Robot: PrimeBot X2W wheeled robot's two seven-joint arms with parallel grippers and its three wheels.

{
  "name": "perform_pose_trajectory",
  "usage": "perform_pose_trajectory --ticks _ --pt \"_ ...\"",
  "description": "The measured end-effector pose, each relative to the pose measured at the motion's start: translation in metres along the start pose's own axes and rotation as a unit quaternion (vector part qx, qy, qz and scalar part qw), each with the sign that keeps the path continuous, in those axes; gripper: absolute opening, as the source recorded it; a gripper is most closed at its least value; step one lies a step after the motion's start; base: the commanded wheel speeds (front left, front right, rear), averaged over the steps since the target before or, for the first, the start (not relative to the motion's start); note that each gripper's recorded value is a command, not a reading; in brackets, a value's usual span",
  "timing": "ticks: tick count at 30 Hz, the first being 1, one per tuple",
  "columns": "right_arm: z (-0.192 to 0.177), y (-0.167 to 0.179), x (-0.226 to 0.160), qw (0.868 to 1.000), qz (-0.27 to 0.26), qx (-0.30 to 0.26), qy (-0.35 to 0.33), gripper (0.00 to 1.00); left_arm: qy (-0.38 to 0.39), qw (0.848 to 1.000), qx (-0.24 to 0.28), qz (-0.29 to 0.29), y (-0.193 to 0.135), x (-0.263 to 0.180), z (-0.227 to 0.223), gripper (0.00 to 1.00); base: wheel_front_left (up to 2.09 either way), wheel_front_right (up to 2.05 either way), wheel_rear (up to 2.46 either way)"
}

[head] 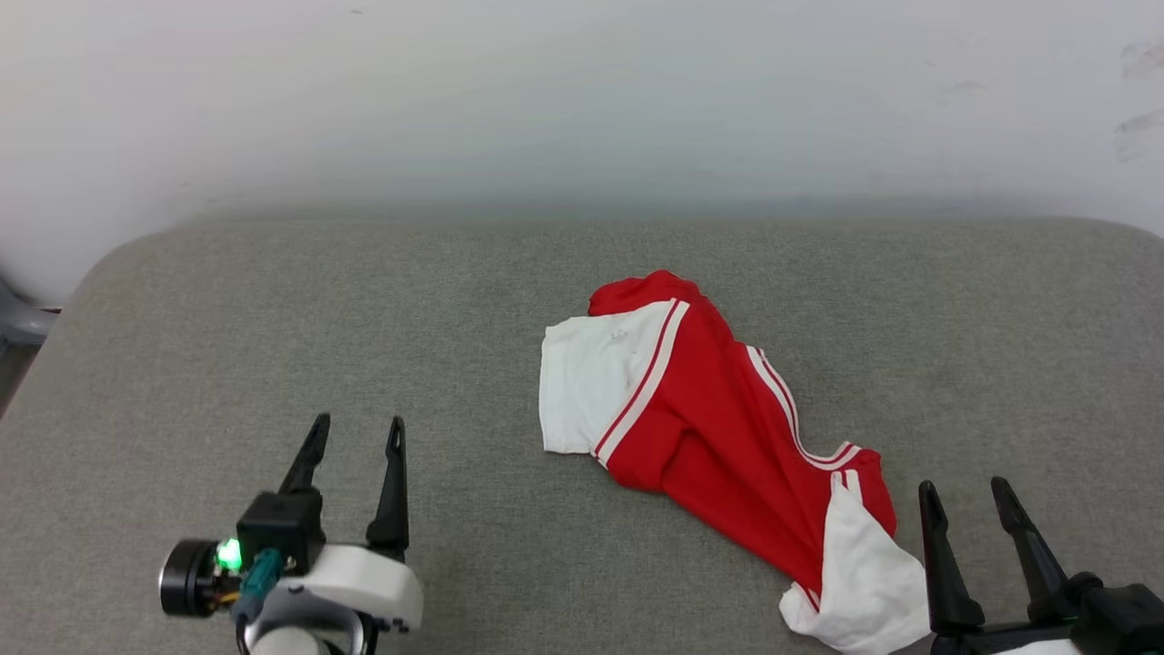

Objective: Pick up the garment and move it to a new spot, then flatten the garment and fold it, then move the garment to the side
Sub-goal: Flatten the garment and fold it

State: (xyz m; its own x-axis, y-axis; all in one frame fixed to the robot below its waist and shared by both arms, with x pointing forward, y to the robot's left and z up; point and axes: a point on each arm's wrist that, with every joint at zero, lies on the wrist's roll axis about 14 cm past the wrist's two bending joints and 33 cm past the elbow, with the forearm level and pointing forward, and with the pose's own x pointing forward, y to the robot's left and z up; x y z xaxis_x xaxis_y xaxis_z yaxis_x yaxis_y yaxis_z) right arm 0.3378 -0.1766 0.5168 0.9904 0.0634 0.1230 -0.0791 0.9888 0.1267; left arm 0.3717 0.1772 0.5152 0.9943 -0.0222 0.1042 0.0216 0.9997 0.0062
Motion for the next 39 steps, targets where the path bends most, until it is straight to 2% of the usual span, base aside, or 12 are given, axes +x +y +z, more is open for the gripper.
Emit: perform_pose_trajectory --ticks 11,21,25,30,35,36,37,38,39 --pt "0.006 -0.007 0.013 1.0 -0.01 -0.008 -0.011 1.0 -0.099 0.99 0.051 -0.088 -0.026 0.092 0.07 1.0 0.0 0.0 0.0" --pt "0.001 -0.024 0.023 0.999 -0.034 -0.014 -0.005 1.0 -0.095 0.975 0.089 -0.182 -0.081 0.171 0.089 1.0 0.0 0.0 0.0" --pt "-0.004 -0.031 0.024 0.999 -0.045 -0.016 0.003 1.0 -0.035 0.97 0.1 -0.22 -0.107 0.193 0.073 1.0 0.0 0.0 0.0" --pt "-0.008 -0.042 0.028 0.998 -0.063 -0.008 0.007 1.0 0.079 0.954 0.126 -0.261 -0.129 0.208 0.034 1.0 0.0 0.0 0.0" --pt "-0.015 -0.05 0.032 0.997 -0.074 -0.007 0.017 1.0 0.224 0.919 0.152 -0.286 -0.135 0.206 -0.02 1.0 0.0 0.0 0.0" --pt "-0.017 -0.051 0.033 0.997 -0.075 -0.007 0.018 1.0 0.251 0.91 0.16 -0.289 -0.133 0.204 -0.031 1.0 0.0 0.0 0.0" --pt "-0.02 -0.053 0.036 0.997 -0.079 -0.005 0.021 1.0 0.303 0.893 0.163 -0.292 -0.129 0.2 -0.052 1.0 0.0 0.0 0.0" --pt "-0.02 -0.053 0.036 0.997 -0.079 -0.005 0.021 1.0 0.303 0.893 0.163 -0.292 -0.129 0.2 -0.052 1.0 0.0 0.0 0.0" --pt "-0.021 -0.054 0.038 0.997 -0.08 -0.004 0.022 1.0 0.327 0.883 0.165 -0.294 -0.127 0.197 -0.062 1.0 0.0 0.0 0.0"
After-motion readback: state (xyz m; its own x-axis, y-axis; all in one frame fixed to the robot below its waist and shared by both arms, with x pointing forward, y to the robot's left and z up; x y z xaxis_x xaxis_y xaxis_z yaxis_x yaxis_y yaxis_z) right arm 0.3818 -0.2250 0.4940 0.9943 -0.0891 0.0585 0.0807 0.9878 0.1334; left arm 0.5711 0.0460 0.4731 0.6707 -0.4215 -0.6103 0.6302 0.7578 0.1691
